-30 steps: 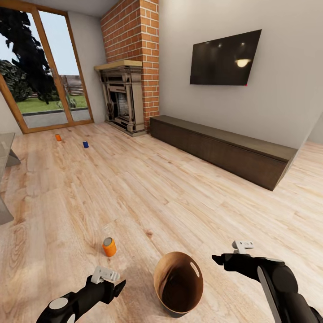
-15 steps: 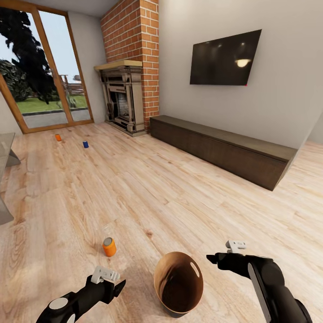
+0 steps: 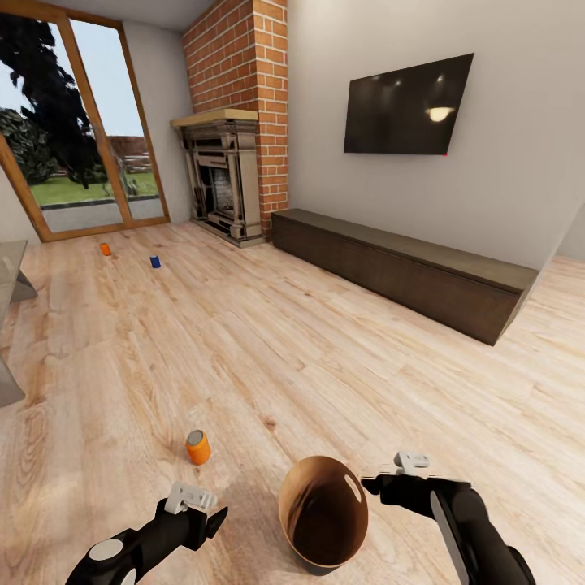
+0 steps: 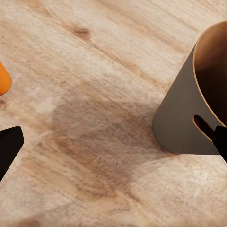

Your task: Put the three can of soda from the living room inside the tash can in the kitchen.

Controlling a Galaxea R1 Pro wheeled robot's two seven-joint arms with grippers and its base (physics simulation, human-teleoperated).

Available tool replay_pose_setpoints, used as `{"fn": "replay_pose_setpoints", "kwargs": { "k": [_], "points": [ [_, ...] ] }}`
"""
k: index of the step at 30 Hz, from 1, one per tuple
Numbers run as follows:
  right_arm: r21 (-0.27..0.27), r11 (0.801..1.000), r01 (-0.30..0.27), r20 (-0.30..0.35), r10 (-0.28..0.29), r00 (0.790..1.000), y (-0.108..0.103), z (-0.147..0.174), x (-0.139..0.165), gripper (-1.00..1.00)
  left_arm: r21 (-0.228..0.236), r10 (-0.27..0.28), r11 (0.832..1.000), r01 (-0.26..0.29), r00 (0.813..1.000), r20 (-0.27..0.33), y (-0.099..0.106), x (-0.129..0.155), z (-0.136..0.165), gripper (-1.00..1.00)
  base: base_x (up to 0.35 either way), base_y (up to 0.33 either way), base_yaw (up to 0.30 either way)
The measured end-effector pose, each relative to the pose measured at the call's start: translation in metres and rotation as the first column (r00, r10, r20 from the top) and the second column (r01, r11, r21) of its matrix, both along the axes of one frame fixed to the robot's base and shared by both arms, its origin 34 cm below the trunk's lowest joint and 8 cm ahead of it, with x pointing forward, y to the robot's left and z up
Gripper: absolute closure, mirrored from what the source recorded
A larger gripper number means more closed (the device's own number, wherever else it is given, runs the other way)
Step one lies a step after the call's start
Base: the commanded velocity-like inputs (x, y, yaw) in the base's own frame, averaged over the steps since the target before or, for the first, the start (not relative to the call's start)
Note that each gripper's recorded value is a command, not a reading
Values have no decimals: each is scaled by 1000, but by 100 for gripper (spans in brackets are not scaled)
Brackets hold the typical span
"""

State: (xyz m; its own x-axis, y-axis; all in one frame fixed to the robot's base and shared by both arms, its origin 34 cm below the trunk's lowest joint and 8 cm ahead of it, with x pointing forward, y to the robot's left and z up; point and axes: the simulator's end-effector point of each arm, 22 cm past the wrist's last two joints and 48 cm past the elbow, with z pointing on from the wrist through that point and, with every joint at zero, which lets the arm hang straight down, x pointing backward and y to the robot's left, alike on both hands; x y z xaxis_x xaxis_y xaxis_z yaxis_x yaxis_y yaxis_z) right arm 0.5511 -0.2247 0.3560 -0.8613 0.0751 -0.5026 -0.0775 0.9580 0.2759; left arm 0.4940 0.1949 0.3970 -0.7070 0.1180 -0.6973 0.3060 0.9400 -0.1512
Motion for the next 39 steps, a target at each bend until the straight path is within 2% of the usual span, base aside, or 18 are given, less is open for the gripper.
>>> {"fn": "replay_pose_setpoints", "kwargs": {
  "k": [7,29,39],
  "points": [
    [3,1000,-4,-22,4,1000,1,-20,-5,-100,0,0,1000,0,1000,0,0,0,0,-100,0,0,0],
    [13,1000,-7,-34,8,999,8,-42,2,-100,0,0,1000,0,1000,-1,0,0,-1,-100,0,0,0],
    [15,1000,-9,-52,9,999,13,-58,-7,-100,1,0,1000,0,1000,-1,0,0,-1,-100,0,0,0]
  ]
}}
